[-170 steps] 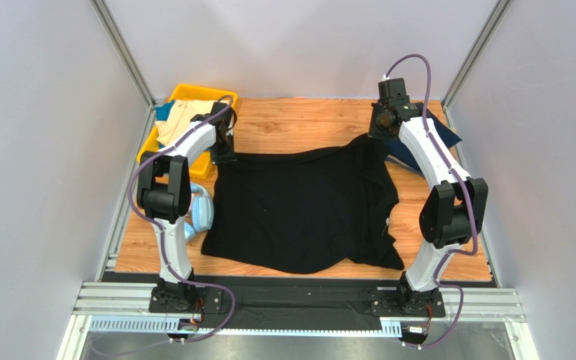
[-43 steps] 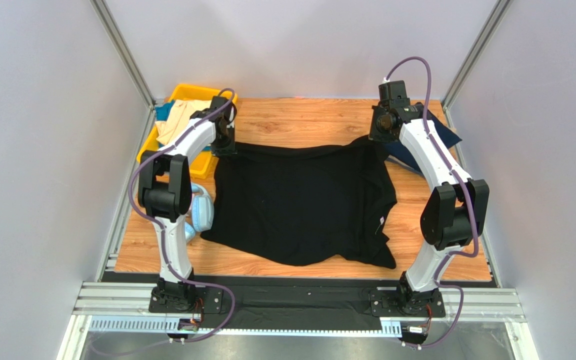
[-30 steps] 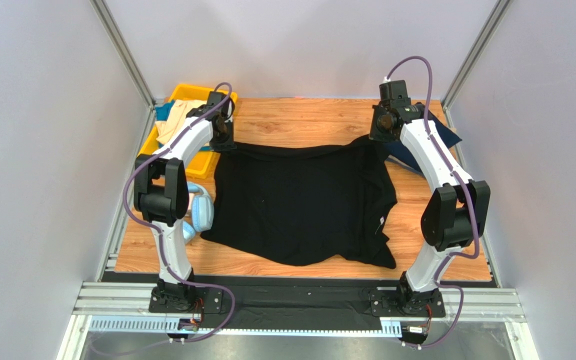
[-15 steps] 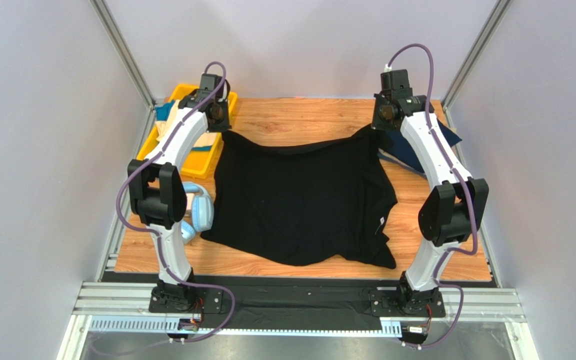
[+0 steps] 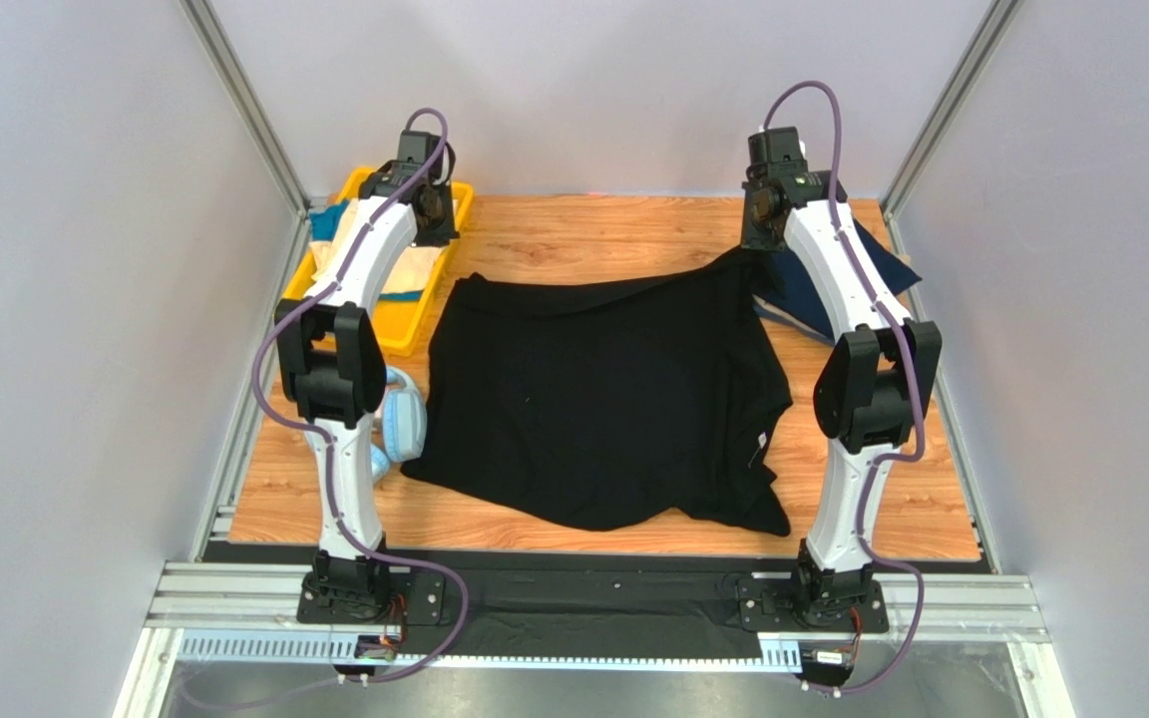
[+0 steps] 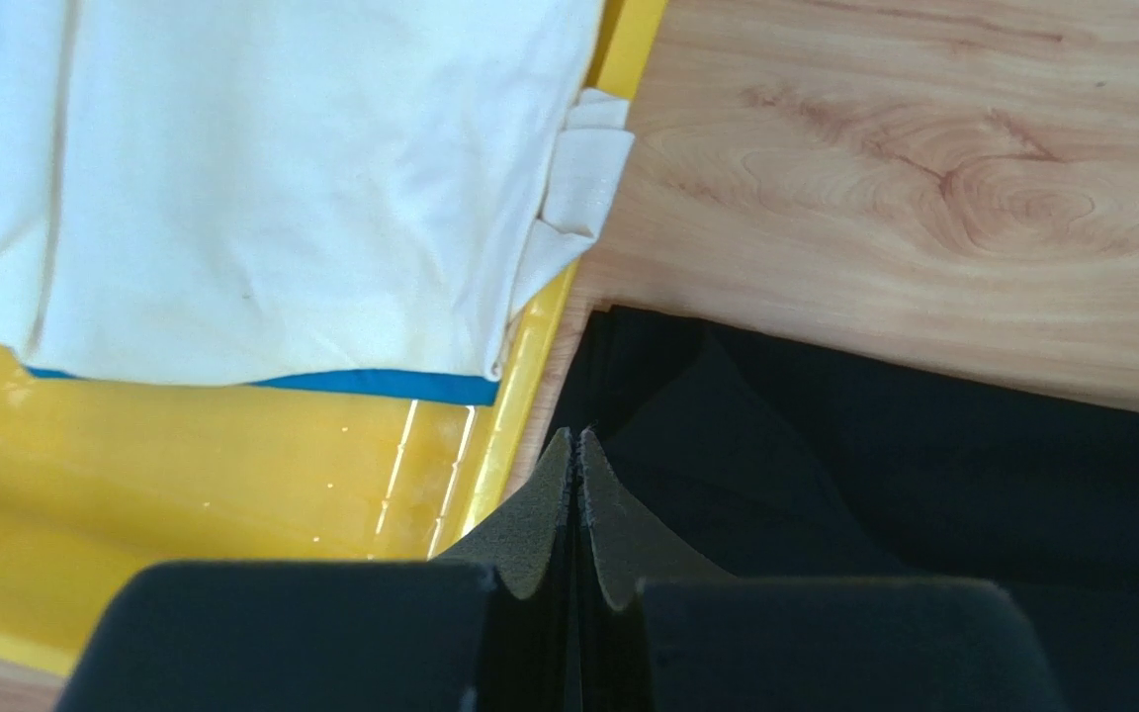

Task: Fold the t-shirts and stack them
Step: Grap the side of the flattened tshirt furthest away from the robot with both arms

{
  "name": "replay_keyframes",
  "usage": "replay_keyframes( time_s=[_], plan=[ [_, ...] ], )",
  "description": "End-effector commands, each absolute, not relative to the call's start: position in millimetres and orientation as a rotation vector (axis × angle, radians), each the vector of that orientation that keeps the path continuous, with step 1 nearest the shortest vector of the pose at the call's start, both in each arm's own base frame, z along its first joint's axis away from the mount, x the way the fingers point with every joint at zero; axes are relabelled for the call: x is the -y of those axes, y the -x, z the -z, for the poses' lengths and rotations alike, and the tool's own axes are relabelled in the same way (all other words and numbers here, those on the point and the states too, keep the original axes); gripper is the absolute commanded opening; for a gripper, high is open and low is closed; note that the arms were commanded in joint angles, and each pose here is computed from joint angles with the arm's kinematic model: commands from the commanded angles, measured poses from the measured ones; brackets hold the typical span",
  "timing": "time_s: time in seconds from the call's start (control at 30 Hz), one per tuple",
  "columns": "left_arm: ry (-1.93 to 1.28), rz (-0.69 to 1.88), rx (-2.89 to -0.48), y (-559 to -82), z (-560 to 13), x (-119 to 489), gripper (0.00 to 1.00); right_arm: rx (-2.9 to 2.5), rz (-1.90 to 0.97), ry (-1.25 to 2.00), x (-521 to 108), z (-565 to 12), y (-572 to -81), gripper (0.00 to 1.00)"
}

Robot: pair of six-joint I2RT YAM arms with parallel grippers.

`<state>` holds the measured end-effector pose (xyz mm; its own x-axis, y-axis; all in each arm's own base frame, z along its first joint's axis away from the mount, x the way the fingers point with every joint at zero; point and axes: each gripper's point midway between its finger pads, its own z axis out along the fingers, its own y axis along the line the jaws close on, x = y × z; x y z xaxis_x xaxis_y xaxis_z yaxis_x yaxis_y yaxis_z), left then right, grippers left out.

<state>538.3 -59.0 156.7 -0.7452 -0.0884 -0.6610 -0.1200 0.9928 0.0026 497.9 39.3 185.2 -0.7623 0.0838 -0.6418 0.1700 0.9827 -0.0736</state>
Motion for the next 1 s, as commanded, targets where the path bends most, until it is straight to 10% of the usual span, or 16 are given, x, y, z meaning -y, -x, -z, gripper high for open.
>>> replay_keyframes(
  time_s=[0.0,0.2,0.97],
  plan=[
    [0.071,0.068,-2.438,-540.5,-157.0,74.2,0.0,-2.389,0.192,-0.186,-29.1,-202.4,-509.9,0.0],
    [0.025,0.173,-2.514,-536.4,-122.9,91.2,0.36,-2.422,0.147,-0.191,-35.9,-190.5,-507.6,0.0],
    [-0.072,0.234,-2.549,-557.6,-76.1,122.2,0.43,-2.462,0.079,-0.184,-45.4,-180.2,-494.0,0.0]
  ],
)
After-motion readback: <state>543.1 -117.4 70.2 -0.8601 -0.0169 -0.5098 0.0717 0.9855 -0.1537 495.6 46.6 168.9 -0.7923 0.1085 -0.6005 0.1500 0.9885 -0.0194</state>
